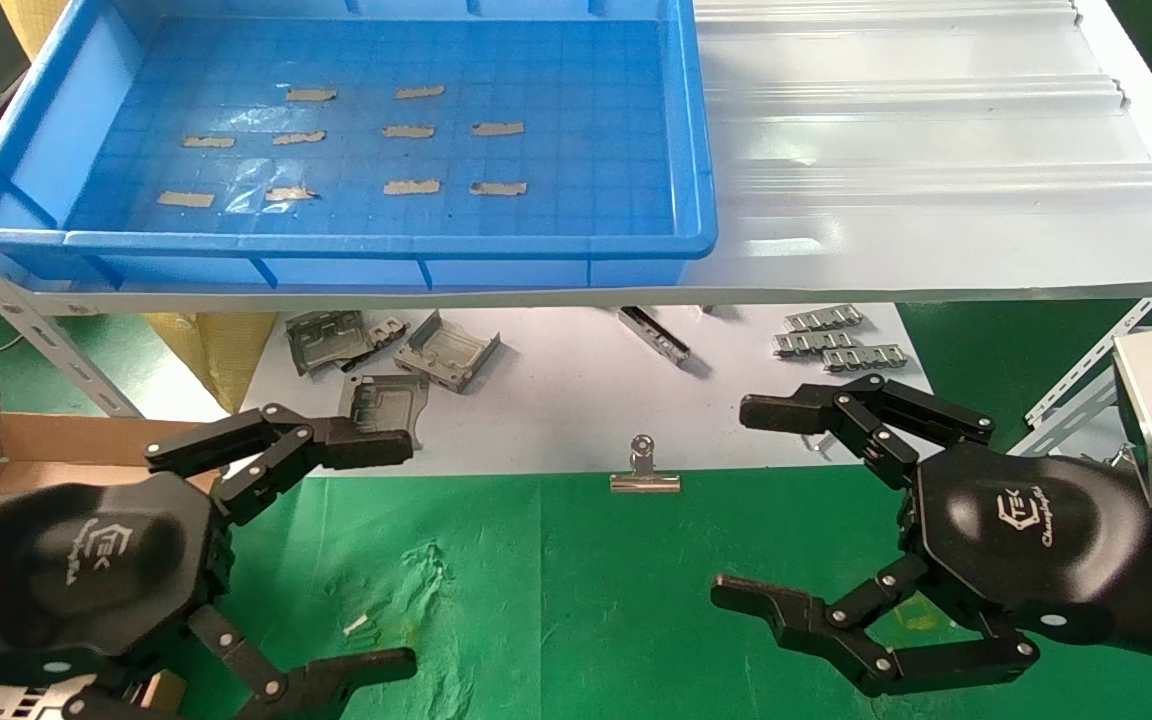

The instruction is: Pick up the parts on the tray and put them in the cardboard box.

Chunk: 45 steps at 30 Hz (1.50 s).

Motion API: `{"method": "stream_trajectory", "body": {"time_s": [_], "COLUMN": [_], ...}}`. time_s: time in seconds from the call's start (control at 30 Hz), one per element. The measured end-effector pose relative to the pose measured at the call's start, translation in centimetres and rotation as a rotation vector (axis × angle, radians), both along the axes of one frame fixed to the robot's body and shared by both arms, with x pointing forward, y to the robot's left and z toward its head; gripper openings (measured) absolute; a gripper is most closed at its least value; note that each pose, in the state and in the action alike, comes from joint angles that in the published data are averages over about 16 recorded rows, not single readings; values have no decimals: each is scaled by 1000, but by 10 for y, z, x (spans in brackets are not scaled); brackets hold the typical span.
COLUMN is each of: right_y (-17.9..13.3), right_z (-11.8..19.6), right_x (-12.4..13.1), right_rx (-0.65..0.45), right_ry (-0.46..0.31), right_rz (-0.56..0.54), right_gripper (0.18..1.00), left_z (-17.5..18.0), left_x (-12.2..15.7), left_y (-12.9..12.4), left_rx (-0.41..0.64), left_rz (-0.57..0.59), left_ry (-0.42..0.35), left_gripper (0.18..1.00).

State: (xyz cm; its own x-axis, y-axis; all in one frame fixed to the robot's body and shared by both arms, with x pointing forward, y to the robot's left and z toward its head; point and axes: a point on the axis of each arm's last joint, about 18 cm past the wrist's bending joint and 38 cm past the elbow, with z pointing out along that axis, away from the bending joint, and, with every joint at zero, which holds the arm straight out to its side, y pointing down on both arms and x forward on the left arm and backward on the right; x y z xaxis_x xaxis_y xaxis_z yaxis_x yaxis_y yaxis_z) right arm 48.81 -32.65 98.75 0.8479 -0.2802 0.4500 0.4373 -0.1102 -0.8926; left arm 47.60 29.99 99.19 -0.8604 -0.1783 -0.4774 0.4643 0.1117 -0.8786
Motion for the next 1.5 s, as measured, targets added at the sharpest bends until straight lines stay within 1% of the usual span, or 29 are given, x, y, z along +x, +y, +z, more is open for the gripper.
{"method": "stream_trajectory", "body": {"time_s": [1.5], "right_y": [0], "right_z": [0], "right_x": [0], "right_rx": [0], "right_ry": [0], "right_rz": [0], "right_gripper": [1000], "left_z": [0], "left_x": [0], "left_y": [0], "left_rx": [0], "left_rz": [0], "left_ry": [0], "left_gripper": [1001]}}
